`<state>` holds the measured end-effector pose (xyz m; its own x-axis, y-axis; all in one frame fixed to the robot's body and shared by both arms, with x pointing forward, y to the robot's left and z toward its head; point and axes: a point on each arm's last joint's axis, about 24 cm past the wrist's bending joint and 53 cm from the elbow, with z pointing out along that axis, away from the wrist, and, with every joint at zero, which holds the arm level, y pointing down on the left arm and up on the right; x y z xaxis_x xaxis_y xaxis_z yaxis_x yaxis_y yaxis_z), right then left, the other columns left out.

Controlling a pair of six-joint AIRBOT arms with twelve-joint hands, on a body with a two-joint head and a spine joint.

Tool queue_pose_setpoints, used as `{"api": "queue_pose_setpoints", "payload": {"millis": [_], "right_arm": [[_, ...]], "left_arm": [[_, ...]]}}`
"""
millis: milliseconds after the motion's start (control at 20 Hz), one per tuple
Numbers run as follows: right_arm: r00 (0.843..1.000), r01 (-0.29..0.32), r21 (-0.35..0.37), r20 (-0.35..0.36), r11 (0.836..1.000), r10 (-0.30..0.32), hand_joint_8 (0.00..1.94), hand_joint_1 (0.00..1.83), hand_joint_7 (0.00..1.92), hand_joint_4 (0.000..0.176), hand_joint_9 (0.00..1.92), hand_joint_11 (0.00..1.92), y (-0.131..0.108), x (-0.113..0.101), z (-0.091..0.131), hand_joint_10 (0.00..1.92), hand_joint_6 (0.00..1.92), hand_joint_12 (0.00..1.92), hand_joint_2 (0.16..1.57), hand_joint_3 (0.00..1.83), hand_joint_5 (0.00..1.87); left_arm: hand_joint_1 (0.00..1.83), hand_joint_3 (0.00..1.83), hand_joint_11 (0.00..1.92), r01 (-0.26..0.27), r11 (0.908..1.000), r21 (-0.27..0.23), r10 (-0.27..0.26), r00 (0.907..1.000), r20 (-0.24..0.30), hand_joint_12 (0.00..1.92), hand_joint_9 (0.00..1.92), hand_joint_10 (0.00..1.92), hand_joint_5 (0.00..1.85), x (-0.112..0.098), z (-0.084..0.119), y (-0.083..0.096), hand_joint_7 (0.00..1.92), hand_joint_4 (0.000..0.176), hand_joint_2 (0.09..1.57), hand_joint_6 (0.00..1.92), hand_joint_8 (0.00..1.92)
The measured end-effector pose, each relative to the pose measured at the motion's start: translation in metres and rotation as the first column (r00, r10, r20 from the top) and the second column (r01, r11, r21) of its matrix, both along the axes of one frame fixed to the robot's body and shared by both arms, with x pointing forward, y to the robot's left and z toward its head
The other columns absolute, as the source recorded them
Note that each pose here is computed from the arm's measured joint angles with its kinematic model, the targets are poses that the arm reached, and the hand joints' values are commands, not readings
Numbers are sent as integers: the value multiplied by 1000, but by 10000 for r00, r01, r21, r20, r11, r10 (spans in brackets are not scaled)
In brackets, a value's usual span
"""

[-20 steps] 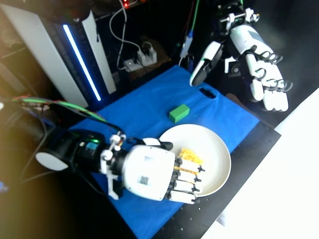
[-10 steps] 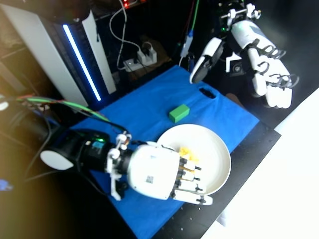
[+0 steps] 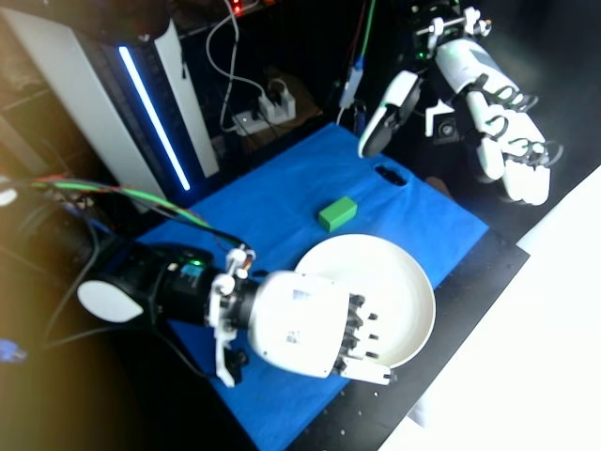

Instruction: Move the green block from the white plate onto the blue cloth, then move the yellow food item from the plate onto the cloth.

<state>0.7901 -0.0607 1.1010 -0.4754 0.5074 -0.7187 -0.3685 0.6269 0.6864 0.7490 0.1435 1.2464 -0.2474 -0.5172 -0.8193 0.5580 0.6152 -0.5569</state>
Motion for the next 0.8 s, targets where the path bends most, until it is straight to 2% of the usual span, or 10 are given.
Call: {"api": "queue_pose_setpoints", "payload": {"millis": [150, 350, 400, 450, 500, 550, 650, 700, 750, 800], "right_arm": [[9995, -192, 48, 269, 9998, 191, 742, 1278, 1223, 0, 1211, 392, 6, -2, 21, 101, 389, 1413, 1027, 0, 1220], [9967, -147, 392, 804, 9991, 115, 975, 1244, 987, 0, 882, 20, -13, -3, 55, 1, 609, 1522, 1071, 0, 1198], [9966, -109, 428, 821, 9990, 74, 969, 1242, 948, 0, 704, 3, -18, -4, 58, 9, 754, 1340, 1085, 4, 1153], [9964, -90, 528, 845, 9986, 45, 316, 1157, 696, 0, 409, 0, -22, -5, 61, 1, 830, 867, 1082, 3, 1075], [9956, -126, 697, 940, 9975, 60, 114, 1137, 729, 0, 425, 0, -25, -8, 68, 21, 881, 876, 1091, 0, 1038], [9941, -189, 854, 1079, 9962, 96, 64, 1113, 815, 0, 416, 0, -28, -11, 75, 16, 939, 887, 1105, 1, 1002], [9900, -359, 1136, 1394, 9929, 199, 13, 1107, 892, 0, 373, 0, -33, -19, 89, 14, 873, 401, 1087, 1, 1043], [9886, -450, 1296, 1487, 9905, 254, 8, 1135, 974, 0, 480, 0, -34, -24, 96, 24, 871, 649, 1087, 0, 1042], [9869, -540, 1424, 1581, 9883, 311, 726, 1218, 979, 0, 579, 0, -36, -29, 102, 36, 810, 904, 1090, 0, 1116], [9852, -589, 1485, 1679, 9872, 336, 939, 1223, 974, 9, 628, 0, -39, -32, 107, 40, 807, 951, 1090, 4, 1095]], "left_arm": [[664, 0, 0, -4, 10000, 11, 4, 10000, -22, 456, 163, 3, 6, 0, -1, 0, 176, 175, 841, 1, 3], [665, 1, 0, -50, 10000, 40, 51, 9999, -135, 542, 193, 5, 5, 1, -5, 1, 178, 131, 851, 0, 2], [668, 0, 0, -60, 10000, 44, 61, 9998, -176, 526, 198, 5, 11, 0, -7, 2, 182, 131, 849, 1, 2], [648, 0, 5, -66, 10000, 68, 67, 9998, -199, 530, 213, 9, 19, 0, -8, 2, 186, 135, 846, 3, 3], [661, 0, 0, -64, 9999, 83, 66, 9997, -221, 531, 214, 8, 33, 0, -9, 2, 186, 144, 845, 8, 2], [664, 0, 0, -77, 10000, 44, 79, 9996, -266, 546, 216, 5, 63, 0, -11, 3, 191, 155, 836, 8, 2], [669, 0, 10, -135, 9999, 49, 137, 9992, -377, 562, 233, 9, 86, 1, -15, 5, 213, 155, 812, 10, 8], [653, 0, 6, -193, 9998, -35, 191, 9988, -445, 566, 239, 10, 86, 1, -16, 8, 220, 157, 809, 8, 8], [643, 0, 0, -249, 9997, 6, 249, 9983, -524, 547, 225, 2, 72, 1, -21, 11, 209, 161, 812, 1, 2], [625, 0, 0, -300, 9995, -24, 298, 9977, -603, 488, 201, 1, 43, 1, -23, 13, 185, 173, 813, 0, 1]]}}
